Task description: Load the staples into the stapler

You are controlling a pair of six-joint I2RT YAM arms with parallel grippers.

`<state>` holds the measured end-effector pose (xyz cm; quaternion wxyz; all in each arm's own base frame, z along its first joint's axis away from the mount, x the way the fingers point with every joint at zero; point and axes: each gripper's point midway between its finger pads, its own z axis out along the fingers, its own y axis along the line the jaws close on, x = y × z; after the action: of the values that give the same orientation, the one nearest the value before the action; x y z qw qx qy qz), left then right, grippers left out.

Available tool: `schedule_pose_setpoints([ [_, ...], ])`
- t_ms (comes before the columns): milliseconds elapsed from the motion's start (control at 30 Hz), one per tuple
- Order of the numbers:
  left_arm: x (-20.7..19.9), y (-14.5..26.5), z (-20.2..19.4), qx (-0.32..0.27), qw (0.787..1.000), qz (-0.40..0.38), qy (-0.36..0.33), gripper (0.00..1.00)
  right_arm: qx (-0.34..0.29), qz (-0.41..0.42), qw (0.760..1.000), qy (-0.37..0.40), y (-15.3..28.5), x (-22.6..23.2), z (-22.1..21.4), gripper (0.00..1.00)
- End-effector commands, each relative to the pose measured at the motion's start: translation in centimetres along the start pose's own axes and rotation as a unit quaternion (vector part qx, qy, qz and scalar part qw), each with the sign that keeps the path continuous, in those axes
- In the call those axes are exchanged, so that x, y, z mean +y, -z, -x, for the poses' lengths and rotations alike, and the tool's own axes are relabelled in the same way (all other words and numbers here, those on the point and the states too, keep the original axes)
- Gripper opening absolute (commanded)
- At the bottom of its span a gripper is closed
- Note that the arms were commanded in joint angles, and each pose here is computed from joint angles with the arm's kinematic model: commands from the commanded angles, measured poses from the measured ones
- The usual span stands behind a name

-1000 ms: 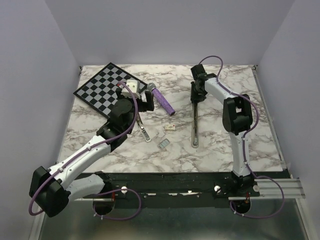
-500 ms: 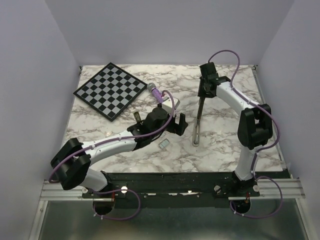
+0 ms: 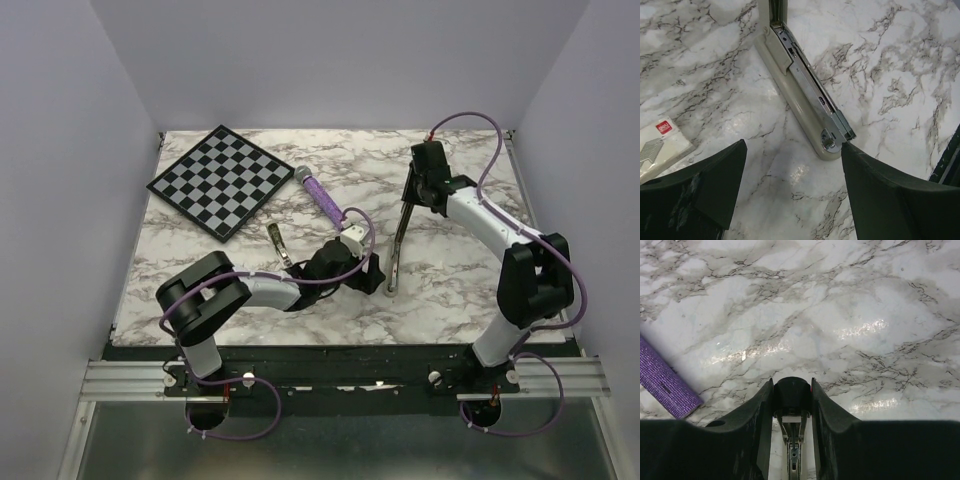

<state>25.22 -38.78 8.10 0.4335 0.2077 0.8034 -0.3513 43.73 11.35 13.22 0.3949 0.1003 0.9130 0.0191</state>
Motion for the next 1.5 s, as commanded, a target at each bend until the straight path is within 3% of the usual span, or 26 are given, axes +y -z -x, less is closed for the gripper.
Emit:
schedule_pose_setpoints([
  [0,-2.3,-1.0,0.1,-0.017,0.998,-0.061,0.018,0.80,-0.054,0.009,0.998,-0.014,1.9,0.9,1.5,0.04],
  [300,-2.6,-1.5,-0.3,-0.015,0.996,-0.072,0.043,0.78,-0.114,0.002,0.993,-0.012,4.1,1.6,1.5,0.02],
  [433,-2.1,-1.2,0.2,-0.031,0.995,-0.061,0.069,0.73,-0.138,0.001,0.990,0.001,4.8,2.2,0.3,0.01],
  [500,-1.2,-1.0,0.1,-0.033,0.995,-0.049,0.082,0.66,-0.163,0.013,0.986,0.002,5.6,2.8,0.6,0.01],
  [667,-0.6,-1.1,-0.3,-0.028,0.992,-0.041,0.115,0.63,-0.204,0.021,0.979,0.007,6.9,4.0,0.1,0.01],
  [867,-1.2,-1.8,-0.9,-0.015,0.989,-0.058,0.138,0.62,-0.227,0.020,0.974,0.009,7.6,4.9,-0.9,0.01],
  [1133,1.2,-2.9,-2.2,0.004,0.974,-0.028,0.227,0.60,-0.254,0.033,0.967,0.015,8.6,6.2,-2.0,0.01],
  [1233,1.4,-3.3,-2.5,0.010,0.967,-0.045,0.251,0.51,-0.258,0.036,0.965,0.017,8.8,6.5,-2.4,0.01],
  [1467,2.1,-3.8,-2.8,0.017,0.960,-0.040,0.277,0.45,-0.255,0.052,0.965,0.023,9.4,6.8,-3.2,0.01],
])
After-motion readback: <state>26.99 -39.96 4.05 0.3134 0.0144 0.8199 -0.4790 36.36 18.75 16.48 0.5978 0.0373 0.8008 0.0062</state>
